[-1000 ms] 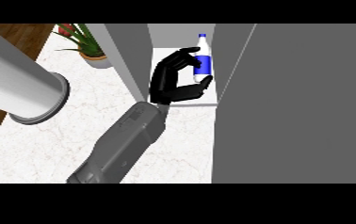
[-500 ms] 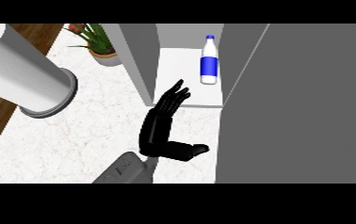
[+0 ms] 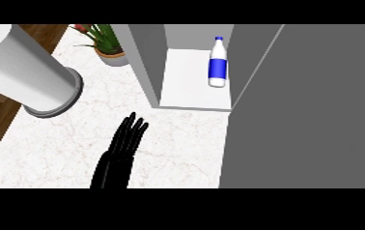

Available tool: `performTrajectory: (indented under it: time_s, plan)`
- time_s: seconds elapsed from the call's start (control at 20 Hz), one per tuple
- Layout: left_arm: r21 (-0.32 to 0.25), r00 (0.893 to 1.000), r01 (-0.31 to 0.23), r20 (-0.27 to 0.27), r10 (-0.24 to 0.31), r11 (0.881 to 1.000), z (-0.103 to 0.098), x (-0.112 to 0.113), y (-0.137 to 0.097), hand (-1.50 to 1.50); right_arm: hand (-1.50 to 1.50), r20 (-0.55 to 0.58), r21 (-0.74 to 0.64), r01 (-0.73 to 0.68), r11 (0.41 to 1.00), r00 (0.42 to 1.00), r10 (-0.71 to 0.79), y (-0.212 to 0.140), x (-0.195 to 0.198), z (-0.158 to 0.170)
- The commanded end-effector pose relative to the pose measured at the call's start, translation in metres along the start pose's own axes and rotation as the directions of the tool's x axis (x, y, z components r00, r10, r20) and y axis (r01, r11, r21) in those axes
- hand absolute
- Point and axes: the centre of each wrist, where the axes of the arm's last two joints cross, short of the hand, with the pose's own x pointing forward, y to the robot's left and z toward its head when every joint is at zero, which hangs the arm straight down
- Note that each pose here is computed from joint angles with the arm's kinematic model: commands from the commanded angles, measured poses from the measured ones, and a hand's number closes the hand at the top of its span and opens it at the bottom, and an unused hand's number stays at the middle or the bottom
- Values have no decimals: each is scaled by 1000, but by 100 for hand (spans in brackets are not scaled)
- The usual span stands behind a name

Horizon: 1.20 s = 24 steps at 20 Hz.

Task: Pick up the bottled water, place it into the cabinet and close the cabinet

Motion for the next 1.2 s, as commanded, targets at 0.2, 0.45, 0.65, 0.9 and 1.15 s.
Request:
performTrajectory:
  time_s: [0.2, 0.45, 0.65, 0.9, 1.15]
  plan:
    - [-12, 999, 36, 41, -36, 999, 50, 39, 44, -150, 150, 81, 314, -203, 927, 979, 187, -7, 41, -28]
    - [-17, 996, 60, 64, -59, 998, 62, 65, 71, -150, 150, 116, 310, -170, 935, 983, 140, 2, 42, -38]
    - [-34, 996, 55, 67, -53, 998, 76, 85, 85, -150, 150, 52, 312, -83, 946, 996, 70, 11, 40, -41]
    - [-80, 996, 70, 60, -66, 994, 81, 104, 107, -150, 150, 1, 362, -42, 931, 999, 45, 10, 35, -51]
    - [-107, 997, 62, 49, -57, 992, 84, 113, 116, -150, 150, 75, 481, -150, 864, 989, 130, 4, 24, -69]
